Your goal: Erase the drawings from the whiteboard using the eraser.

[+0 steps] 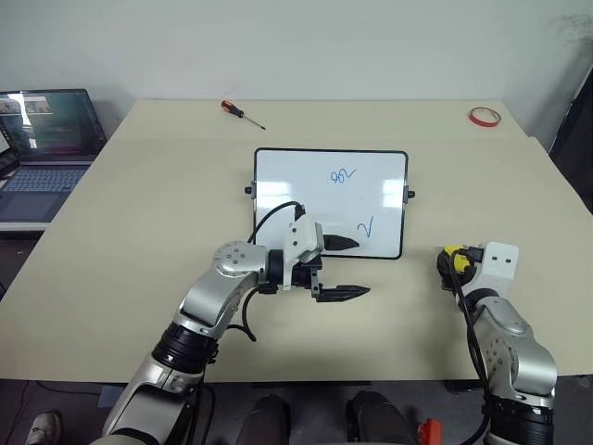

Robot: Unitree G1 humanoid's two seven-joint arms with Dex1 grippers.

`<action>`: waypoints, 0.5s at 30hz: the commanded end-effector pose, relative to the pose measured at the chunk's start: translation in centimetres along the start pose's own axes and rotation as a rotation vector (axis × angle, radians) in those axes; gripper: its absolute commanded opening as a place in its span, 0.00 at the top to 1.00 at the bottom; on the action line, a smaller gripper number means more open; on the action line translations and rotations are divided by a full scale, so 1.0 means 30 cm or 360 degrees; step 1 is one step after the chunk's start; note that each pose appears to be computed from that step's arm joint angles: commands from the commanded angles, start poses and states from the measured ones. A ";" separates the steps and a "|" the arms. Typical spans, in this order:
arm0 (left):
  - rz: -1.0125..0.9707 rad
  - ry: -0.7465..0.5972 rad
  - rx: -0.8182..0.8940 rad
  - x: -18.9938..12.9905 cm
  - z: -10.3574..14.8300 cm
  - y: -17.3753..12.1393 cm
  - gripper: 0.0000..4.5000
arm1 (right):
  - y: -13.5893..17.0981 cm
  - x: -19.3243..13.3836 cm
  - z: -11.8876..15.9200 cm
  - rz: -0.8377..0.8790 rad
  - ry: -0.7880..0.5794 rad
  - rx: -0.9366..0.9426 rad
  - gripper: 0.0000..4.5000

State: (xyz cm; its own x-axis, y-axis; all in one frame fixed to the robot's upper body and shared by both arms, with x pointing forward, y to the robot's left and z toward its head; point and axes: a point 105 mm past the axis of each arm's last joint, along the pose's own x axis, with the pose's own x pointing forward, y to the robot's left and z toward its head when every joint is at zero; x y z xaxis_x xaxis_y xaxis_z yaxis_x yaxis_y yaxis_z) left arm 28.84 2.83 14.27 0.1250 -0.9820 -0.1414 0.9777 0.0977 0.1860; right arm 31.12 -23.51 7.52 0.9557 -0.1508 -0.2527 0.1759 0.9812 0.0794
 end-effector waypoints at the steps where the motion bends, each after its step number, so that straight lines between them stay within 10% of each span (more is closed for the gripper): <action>1: 0.0010 -0.0052 0.0092 -0.004 0.046 0.015 0.00 | -0.017 -0.003 0.041 -0.0026 -0.0080 -0.0010 0.64; 15: 0.0017 -0.0059 0.0100 0.000 0.050 0.019 0.00 | -0.020 -0.012 0.050 -0.0060 -0.0109 -0.0007 0.71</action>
State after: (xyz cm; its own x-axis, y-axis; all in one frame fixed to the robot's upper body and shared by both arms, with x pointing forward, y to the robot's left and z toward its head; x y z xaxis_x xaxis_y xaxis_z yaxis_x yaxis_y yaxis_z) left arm 29.06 2.65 14.58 0.1243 -0.9835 -0.1314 0.9746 0.0962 0.2023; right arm 31.08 -23.84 7.64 0.9530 -0.1766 -0.2463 0.1992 0.9774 0.0702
